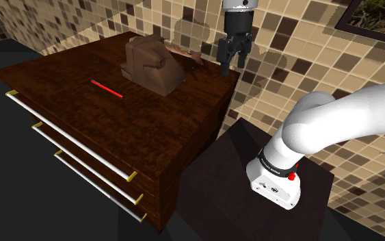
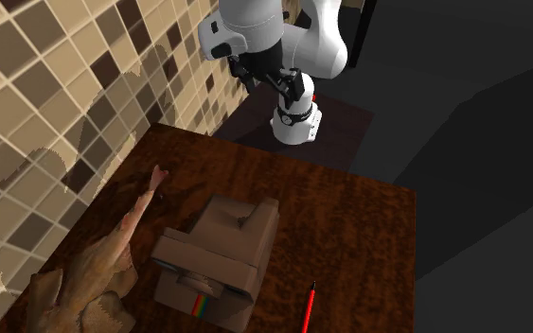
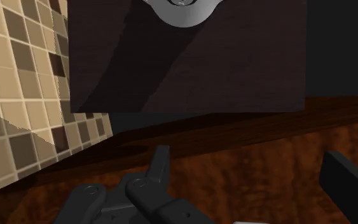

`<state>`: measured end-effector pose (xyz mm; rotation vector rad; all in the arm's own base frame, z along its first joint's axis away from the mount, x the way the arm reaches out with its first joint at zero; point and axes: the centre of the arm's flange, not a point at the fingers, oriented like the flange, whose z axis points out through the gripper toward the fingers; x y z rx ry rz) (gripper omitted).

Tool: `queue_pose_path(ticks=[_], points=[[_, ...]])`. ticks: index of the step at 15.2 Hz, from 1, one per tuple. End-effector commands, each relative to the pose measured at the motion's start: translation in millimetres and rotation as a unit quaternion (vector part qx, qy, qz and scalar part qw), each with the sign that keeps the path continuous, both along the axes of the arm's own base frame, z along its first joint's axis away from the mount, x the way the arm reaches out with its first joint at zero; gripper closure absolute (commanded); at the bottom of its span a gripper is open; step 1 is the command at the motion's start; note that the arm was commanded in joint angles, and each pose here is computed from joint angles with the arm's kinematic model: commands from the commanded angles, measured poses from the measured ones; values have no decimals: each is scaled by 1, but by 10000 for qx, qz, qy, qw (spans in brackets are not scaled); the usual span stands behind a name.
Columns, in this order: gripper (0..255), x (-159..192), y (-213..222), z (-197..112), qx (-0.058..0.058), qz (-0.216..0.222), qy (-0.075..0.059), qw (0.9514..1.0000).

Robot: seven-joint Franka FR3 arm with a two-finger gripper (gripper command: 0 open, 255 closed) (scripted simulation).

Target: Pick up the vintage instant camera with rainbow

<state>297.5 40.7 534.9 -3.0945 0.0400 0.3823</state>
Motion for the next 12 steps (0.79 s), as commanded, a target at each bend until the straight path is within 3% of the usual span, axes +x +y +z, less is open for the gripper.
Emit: queue_pose_path(ticks=[1, 12], points=[[0, 0, 0, 0, 0, 0, 0, 10000], [0, 112, 64, 5, 76, 21, -571, 9983]])
